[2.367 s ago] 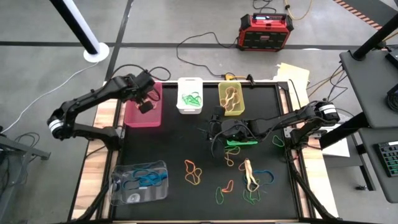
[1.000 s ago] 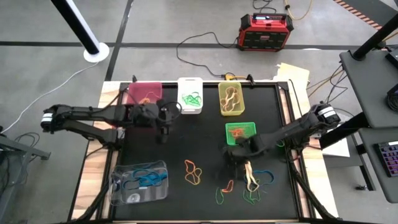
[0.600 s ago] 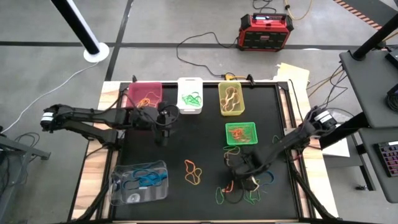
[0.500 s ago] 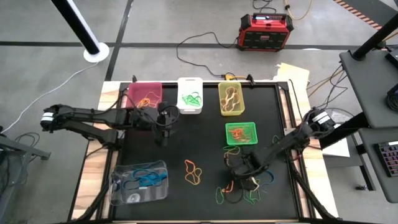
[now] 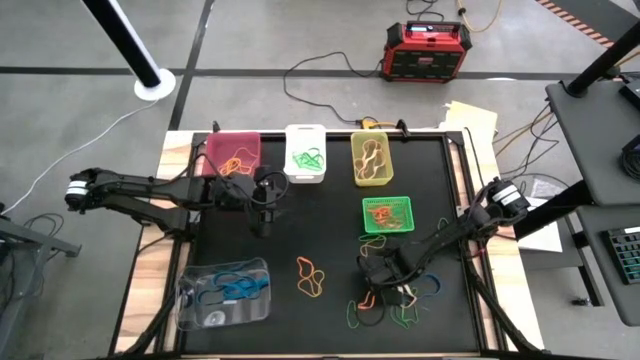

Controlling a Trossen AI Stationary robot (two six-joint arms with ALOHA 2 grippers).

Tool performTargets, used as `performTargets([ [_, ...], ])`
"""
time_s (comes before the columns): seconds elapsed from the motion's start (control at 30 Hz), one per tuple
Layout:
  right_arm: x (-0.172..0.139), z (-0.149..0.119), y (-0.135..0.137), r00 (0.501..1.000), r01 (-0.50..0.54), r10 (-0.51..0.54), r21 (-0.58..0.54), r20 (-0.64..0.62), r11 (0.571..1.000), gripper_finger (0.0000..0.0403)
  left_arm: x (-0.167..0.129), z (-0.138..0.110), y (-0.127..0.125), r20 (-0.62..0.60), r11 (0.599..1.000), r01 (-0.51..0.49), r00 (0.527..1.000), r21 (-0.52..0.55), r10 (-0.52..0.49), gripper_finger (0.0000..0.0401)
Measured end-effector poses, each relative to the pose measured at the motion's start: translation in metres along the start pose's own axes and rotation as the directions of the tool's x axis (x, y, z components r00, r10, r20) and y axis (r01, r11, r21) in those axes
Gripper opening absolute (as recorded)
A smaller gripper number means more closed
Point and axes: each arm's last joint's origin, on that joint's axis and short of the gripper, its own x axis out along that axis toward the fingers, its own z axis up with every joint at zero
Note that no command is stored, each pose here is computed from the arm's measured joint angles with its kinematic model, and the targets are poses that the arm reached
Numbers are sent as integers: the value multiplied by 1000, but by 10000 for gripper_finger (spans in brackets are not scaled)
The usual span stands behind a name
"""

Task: Sort rubber bands into baskets
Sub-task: Put the orange rubber band into the green bin

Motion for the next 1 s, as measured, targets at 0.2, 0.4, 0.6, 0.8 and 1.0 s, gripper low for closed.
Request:
performTargets([
  [0.2, -7, 0, -1, 999, -22, 22, 5, 23, 1000, 10, 0, 0, 0, 5, 1000, -1, 1000, -4, 1, 162],
  [0.4, -38, -2, -3, 990, -94, 92, 21, 109, 995, 9, 0, 1, 0, 6, 1000, -2, 1000, -15, 2, 162],
  [0.6, -77, 9, -9, 919, -164, 152, 4, 364, 986, 9, 0, 3, 1, 35, 1000, -9, 999, -26, 10, 162],
  [0.8, -103, 26, -25, 794, -51, 87, -77, 602, 996, 9, 0, 7, 2, 73, 999, -19, 997, -32, 21, 162],
  [1.0, -103, 39, -54, 777, 143, -80, -52, 624, 988, 9, 0, 7, 2, 75, 999, -18, 997, -41, 21, 162],
])
